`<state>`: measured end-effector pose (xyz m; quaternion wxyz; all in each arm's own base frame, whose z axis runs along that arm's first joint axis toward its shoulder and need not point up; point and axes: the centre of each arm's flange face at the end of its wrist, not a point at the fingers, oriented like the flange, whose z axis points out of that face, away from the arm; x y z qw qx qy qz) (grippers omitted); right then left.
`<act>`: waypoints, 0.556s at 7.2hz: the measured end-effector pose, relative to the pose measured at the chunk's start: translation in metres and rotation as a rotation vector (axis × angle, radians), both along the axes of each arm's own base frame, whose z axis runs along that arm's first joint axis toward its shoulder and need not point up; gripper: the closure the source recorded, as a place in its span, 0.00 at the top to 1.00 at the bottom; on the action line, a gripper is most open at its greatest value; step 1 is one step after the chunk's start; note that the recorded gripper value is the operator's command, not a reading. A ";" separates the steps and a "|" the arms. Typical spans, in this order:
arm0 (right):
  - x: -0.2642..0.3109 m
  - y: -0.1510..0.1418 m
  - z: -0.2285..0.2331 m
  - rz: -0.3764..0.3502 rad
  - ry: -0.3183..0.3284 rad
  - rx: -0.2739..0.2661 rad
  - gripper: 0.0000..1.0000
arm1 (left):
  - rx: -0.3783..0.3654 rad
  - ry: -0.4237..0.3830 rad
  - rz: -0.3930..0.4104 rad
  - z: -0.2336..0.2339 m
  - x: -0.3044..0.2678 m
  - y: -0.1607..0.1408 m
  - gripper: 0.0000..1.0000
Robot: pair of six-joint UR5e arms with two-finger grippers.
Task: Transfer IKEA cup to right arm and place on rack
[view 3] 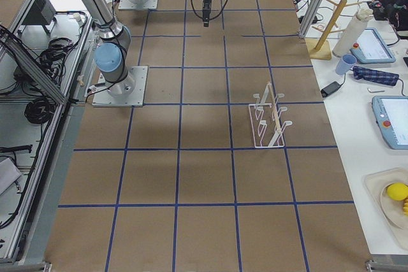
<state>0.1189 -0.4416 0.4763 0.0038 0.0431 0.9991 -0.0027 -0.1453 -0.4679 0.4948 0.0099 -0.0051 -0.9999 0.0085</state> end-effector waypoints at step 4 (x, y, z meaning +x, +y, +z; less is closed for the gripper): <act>0.001 0.000 0.000 0.001 -0.002 -0.005 1.00 | 0.000 0.001 0.005 0.000 0.003 0.000 1.00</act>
